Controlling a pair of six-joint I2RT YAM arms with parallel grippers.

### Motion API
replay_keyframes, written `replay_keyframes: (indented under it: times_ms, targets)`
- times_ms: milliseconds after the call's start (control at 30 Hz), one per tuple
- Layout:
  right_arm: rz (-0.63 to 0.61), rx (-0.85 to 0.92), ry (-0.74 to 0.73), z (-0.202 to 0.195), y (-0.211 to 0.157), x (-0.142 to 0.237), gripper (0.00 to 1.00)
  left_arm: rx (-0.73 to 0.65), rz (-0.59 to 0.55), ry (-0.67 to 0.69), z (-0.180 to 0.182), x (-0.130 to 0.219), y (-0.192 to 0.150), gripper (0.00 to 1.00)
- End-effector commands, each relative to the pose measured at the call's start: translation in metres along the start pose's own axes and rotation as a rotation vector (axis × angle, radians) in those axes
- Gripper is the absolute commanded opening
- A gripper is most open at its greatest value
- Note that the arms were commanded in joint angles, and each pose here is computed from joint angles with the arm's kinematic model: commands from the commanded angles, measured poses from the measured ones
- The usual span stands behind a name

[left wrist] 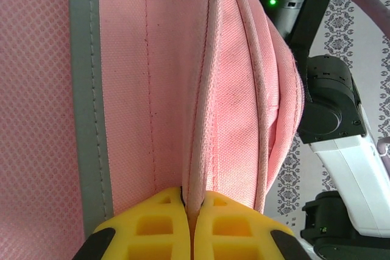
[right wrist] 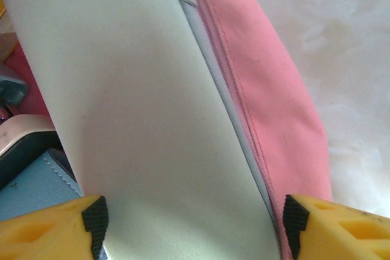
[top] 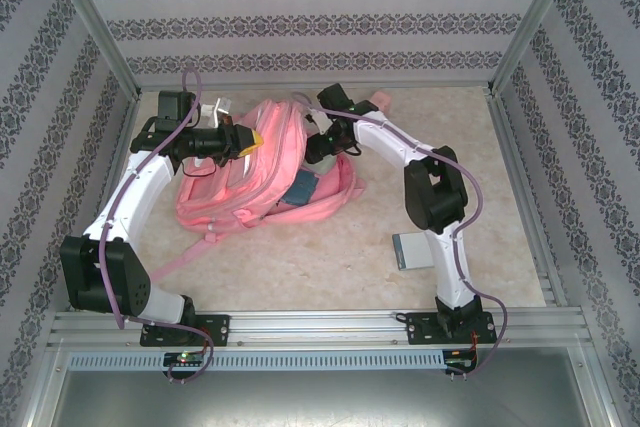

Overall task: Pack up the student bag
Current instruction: Adjust the personal item in the student bag.

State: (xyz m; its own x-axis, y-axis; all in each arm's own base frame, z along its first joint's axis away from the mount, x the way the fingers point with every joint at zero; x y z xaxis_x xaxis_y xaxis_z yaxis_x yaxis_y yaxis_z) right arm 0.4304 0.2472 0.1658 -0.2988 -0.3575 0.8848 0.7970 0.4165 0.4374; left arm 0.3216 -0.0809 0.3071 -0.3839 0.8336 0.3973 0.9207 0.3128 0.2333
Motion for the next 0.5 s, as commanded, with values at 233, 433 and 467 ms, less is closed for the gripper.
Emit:
replay_keyframes:
  times_ms: [233,433,467]
  targets:
    - [-0.191,-0.185,0.033,-0.031,0.005,0.068,0.77,-0.156,-0.005,-0.136,-0.032,0.01,0.007,0.0]
    - [-0.114,-0.204,0.004,-0.037,0.003,0.043,0.75,-0.185,0.0,-0.159,-0.038,0.013,0.006,0.0]
    - [-0.102,-0.209,0.002,-0.038,0.001,0.038,0.74,-0.191,0.001,-0.164,-0.039,0.014,0.006,0.0]
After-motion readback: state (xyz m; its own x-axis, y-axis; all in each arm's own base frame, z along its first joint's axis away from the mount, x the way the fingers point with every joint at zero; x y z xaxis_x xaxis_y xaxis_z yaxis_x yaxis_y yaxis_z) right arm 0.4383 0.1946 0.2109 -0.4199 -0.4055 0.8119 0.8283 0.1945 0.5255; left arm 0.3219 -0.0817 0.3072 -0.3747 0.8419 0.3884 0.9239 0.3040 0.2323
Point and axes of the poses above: each hand's point on the last joint's axis, 136 mm out from that joint toward the fingers, its own x axis back along the fingers, its own z axis along the line the jaws close on, y = z × x, the point moved 9 cm from there along x, back along the fingers
